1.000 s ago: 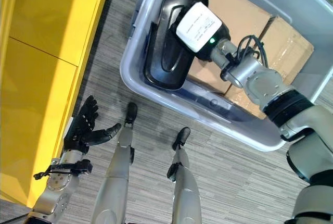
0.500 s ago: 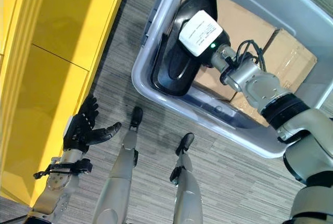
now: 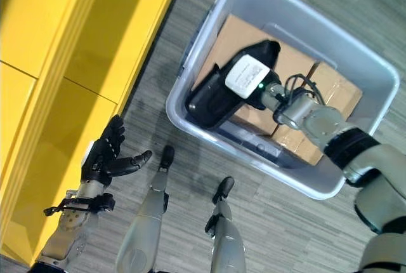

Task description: Move parts from the plastic box to the shelf.

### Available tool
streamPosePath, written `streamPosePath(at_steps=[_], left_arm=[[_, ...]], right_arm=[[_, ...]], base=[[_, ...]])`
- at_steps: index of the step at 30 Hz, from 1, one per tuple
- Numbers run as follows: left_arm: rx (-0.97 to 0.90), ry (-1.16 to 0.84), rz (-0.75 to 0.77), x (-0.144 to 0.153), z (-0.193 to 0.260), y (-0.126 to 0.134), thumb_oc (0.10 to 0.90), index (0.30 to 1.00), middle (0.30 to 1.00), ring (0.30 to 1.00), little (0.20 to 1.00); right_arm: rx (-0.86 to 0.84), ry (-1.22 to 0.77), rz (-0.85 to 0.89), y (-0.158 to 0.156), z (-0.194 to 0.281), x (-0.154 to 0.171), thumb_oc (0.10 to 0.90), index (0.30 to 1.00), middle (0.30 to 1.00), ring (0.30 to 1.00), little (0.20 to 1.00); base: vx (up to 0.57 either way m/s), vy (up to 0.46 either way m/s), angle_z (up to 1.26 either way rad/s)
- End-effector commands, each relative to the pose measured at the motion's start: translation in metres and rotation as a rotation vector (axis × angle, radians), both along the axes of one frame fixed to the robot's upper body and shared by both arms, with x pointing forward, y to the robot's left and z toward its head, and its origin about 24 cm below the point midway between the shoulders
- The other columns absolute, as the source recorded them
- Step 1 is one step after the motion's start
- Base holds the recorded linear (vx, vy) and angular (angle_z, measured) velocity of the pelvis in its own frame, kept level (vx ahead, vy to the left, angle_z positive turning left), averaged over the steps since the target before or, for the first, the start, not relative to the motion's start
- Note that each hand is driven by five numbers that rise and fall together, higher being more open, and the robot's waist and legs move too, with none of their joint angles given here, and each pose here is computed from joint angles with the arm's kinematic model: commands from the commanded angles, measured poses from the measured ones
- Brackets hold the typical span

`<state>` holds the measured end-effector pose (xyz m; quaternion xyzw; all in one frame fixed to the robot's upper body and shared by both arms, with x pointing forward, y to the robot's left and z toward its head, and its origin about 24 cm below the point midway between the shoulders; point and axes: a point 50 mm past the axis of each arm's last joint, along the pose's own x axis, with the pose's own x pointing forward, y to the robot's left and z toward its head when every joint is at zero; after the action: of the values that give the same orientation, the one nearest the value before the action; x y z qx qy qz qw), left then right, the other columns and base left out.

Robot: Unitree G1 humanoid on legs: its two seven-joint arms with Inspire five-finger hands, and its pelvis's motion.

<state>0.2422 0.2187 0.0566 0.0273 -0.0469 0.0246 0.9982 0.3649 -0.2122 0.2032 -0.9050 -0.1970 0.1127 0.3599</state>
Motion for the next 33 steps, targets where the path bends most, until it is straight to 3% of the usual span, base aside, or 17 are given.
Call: streamPosePath(at_steps=[1, 12, 22, 28, 33], left_arm=[[0.054, -0.142, -0.055, -0.004, 0.027, 0.001, 0.9, 1.0, 1.0, 1.0, 1.0], [0.088, -0.075, -0.048, -0.012, 0.017, 0.012, 0.9, 1.0, 1.0, 1.0, 1.0], [0.198, -0.038, -0.019, -0.02, 0.012, 0.025, 0.9, 1.0, 1.0, 1.0, 1.0], [0.382, -0.117, 0.014, -0.013, 0.029, 0.029, 0.9, 1.0, 1.0, 1.0, 1.0], [0.643, -0.262, -0.003, -0.003, 0.055, 0.02, 0.9, 1.0, 1.0, 1.0, 1.0]], right_arm=[[0.049, -0.121, -0.033, -0.017, 0.032, -0.004, 0.4, 0.3, 0.3, 0.3, 0.3], [0.167, -0.132, -0.001, -0.028, 0.034, -0.03, 0.4, 0.3, 0.3, 0.3, 0.3], [0.441, -0.11, 0.132, -0.014, 0.04, -0.061, 0.4, 0.3, 0.3, 0.3, 0.3], [0.645, -0.01, 0.295, 0.018, 0.047, -0.073, 0.4, 0.3, 0.3, 0.3, 0.3], [0.822, 0.057, 0.407, 0.039, 0.051, -0.075, 0.4, 0.3, 0.3, 0.3, 0.3]], base=[[0.06, -0.027, -0.08], [0.07, -0.017, -0.08], [0.08, 0.009, -0.11], [0.02, 0.013, -0.13], [0.01, 0.015, -0.15]])
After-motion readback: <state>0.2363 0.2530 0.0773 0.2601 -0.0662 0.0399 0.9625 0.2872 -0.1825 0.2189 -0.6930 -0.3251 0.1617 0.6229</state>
